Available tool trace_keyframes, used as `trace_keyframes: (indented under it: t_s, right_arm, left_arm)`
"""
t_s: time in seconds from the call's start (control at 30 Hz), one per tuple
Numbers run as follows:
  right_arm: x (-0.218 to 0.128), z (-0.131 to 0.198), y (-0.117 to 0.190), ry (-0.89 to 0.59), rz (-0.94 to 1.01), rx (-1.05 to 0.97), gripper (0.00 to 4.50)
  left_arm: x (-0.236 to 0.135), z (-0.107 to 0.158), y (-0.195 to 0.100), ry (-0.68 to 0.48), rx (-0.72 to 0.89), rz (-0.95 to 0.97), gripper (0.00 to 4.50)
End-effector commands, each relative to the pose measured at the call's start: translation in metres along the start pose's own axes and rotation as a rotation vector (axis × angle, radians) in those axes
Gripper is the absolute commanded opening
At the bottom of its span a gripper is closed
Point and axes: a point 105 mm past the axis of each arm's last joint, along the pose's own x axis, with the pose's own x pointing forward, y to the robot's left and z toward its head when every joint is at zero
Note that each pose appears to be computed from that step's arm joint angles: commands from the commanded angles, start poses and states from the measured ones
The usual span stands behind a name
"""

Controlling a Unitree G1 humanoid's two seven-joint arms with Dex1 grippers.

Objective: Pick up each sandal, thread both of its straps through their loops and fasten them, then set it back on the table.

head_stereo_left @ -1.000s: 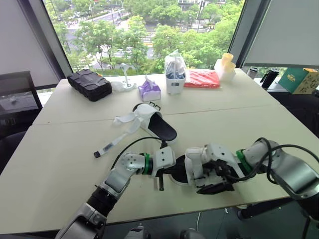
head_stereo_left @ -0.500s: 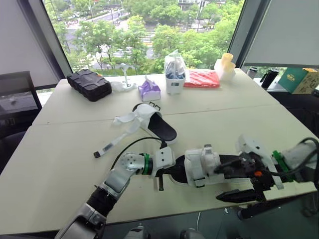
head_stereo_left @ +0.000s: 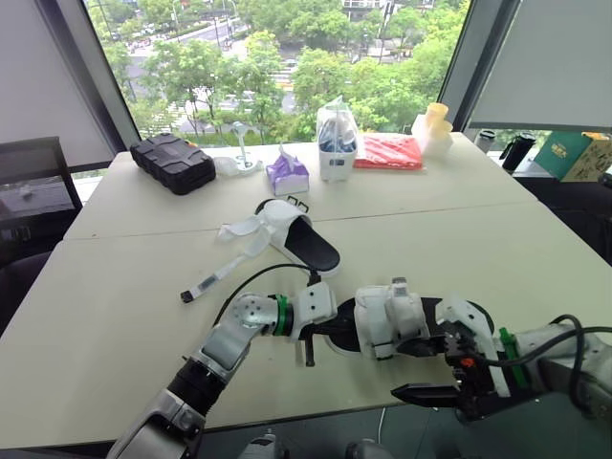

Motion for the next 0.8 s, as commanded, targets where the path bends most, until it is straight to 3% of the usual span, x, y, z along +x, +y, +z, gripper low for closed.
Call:
trace_keyframes:
  t_s: [0.03,0.47,0.7,0.8]
  right_arm:
    - [0.001,0.004,-0.001,-0.022,-0.013,-0.039,4.24]
    - [0.019,0.006,0.01,-0.036,0.091,-0.048,4.24]
    - [0.025,0.0,-0.003,-0.01,0.059,0.012,4.24]
    - [0.027,-0.003,-0.01,-0.001,0.037,0.038,3.34]
  left_arm:
    - [0.001,-0.014,-0.002,0.057,-0.023,0.0,0.0]
    - [0.001,-0.013,-0.003,0.057,-0.023,-0.005,0.0]
    - [0.0,-0.013,-0.004,0.056,-0.028,-0.005,0.0]
    - [0.0,-0.013,-0.004,0.056,-0.029,-0.006,0.0]
